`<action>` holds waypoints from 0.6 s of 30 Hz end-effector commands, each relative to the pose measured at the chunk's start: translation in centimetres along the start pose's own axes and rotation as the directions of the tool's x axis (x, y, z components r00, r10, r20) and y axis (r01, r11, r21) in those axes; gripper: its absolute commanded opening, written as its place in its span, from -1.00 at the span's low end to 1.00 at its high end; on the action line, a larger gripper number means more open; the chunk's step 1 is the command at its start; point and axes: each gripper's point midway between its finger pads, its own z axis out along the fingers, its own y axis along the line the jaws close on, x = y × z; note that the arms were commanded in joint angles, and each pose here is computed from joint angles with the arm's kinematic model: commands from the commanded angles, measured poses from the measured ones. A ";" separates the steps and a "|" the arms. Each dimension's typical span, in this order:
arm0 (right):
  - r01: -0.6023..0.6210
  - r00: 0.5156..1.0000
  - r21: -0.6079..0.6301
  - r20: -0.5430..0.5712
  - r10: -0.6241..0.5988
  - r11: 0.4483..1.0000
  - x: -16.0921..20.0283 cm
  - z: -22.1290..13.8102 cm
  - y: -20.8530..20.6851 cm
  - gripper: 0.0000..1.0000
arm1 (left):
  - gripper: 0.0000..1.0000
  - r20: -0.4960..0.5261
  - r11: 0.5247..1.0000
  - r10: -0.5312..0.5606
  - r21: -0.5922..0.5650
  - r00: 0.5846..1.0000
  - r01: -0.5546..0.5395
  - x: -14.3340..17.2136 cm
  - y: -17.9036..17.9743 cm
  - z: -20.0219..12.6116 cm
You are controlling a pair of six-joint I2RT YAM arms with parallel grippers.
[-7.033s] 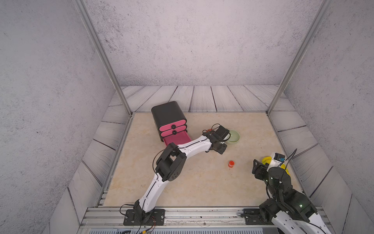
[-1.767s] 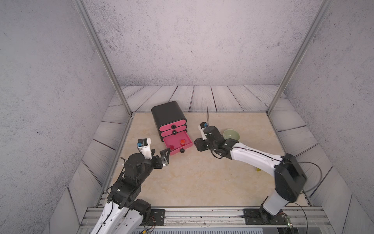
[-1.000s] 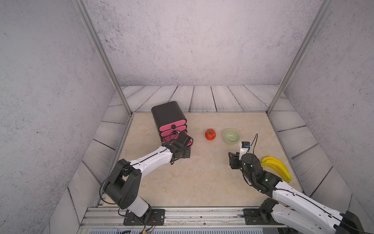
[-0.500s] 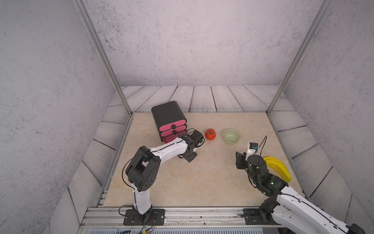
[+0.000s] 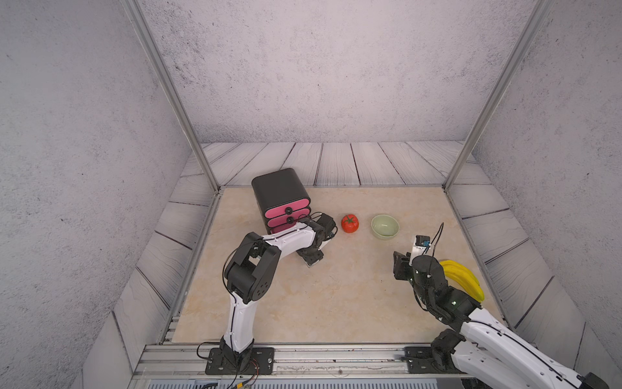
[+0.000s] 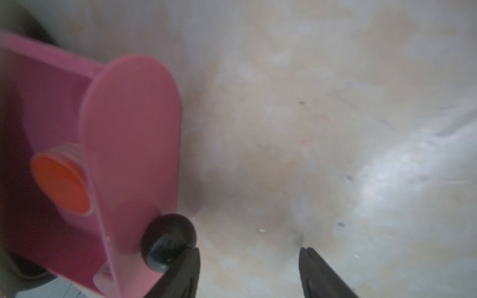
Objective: Put the paint cans in the drawer according to color
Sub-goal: Close the drawer in the storage box.
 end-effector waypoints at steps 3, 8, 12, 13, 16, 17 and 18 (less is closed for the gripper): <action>0.010 1.000 0.015 -0.012 -0.010 1.000 -0.5 -0.1 0.0 -0.05 | 0.23 0.028 0.972 -0.015 -0.234 0.999 0.021 -1.5 4.9 0.2; 0.015 1.000 0.021 -0.020 -0.014 1.000 -0.7 -0.2 0.0 -0.05 | 0.18 0.051 0.963 -0.037 -0.264 0.998 0.049 -2.6 6.8 1.0; 0.022 1.000 0.031 -0.018 -0.021 0.999 -1.0 -0.6 -0.3 -0.05 | 0.18 0.039 0.961 -0.060 -0.270 0.997 0.068 -2.7 8.0 2.3; 0.024 1.000 0.034 -0.017 -0.024 0.999 -1.0 -0.7 -0.4 -0.05 | 0.17 0.040 0.960 -0.063 -0.271 0.997 0.071 -2.7 8.2 2.6; 0.030 0.999 0.038 -0.014 -0.030 0.999 -1.2 -1.0 -0.5 -0.05 | 0.10 0.051 0.954 -0.069 -0.290 0.996 0.081 -2.9 8.9 2.9; 0.032 0.999 0.038 -0.015 -0.032 0.999 -1.2 -1.1 -0.5 -0.05 | 0.10 0.059 0.949 -0.066 -0.305 0.996 0.081 -3.1 9.2 2.9; 0.034 0.999 0.037 -0.017 -0.033 0.999 -1.2 -1.1 -0.5 -0.05 | 0.09 0.064 0.944 -0.062 -0.320 0.996 0.079 -3.3 9.5 2.9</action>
